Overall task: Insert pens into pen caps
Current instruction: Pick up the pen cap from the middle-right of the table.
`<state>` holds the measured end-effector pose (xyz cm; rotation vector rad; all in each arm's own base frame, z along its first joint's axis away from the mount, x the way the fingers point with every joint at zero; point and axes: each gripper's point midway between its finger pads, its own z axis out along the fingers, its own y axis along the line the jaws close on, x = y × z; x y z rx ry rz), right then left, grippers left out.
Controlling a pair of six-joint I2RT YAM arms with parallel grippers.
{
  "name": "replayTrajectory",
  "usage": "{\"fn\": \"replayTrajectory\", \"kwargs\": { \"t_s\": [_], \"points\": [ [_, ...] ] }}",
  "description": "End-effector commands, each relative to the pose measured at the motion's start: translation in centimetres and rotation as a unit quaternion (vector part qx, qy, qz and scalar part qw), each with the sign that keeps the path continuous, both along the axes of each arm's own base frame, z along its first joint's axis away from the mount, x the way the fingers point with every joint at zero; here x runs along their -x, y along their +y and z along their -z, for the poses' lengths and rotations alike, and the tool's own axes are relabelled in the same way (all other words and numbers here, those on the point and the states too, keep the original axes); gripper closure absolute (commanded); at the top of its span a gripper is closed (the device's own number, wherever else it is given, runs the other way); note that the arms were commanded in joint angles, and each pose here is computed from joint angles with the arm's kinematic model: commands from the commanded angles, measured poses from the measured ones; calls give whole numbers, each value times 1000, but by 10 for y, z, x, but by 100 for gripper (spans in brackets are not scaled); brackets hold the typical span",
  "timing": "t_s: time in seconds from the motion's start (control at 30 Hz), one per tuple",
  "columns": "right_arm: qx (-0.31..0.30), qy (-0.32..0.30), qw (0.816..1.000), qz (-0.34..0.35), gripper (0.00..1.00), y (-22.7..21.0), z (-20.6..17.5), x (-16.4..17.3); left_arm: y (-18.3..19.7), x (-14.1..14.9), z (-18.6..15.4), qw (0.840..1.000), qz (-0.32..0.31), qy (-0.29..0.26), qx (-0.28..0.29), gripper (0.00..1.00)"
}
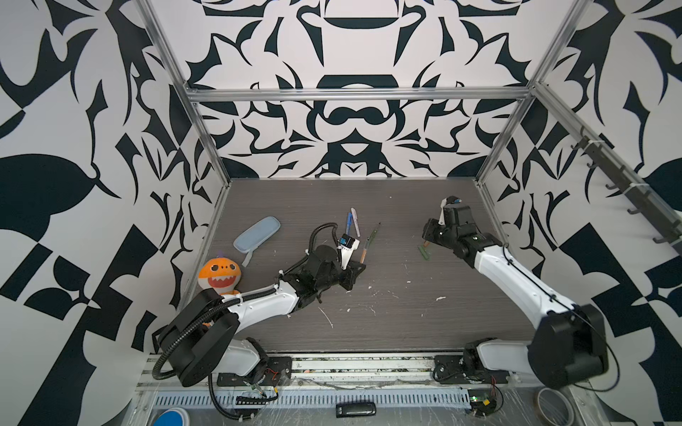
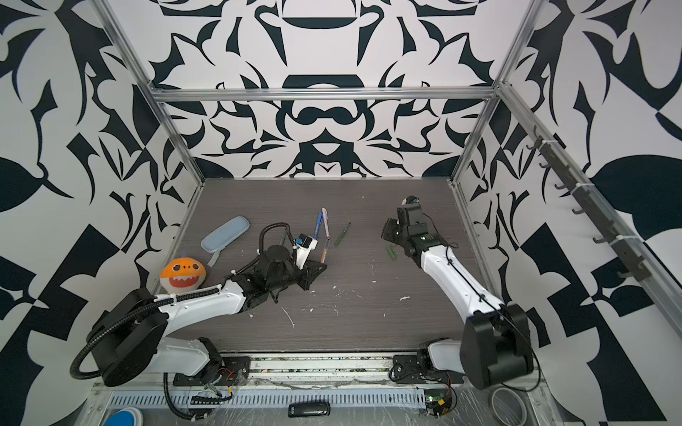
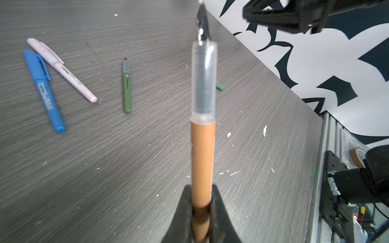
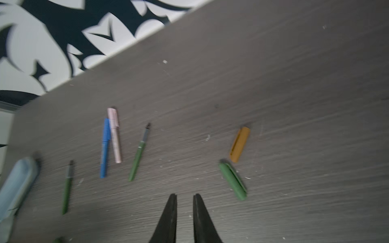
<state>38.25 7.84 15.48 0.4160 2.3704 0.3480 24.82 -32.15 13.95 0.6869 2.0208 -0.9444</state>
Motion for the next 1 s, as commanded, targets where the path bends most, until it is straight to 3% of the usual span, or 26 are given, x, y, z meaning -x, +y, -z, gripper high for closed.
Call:
{"fn": "replayTrajectory", "kwargs": {
  "t_s": [0.0,0.33,0.57,0.97],
  "points": [
    [22,51,998,3,82,-12,14,-11,-12,4,-19,999,31,-20,34,95],
    [100,172,980,22,66,-35,77,-44,-12,18,-21,996,41,4,79,95],
    [127,199,971,28,67,-44,95,-50,-9,22,-27,995,44,0,87,95],
    [119,227,966,27,76,-52,116,-54,-9,24,-27,995,47,-2,86,94]
  ]
}}
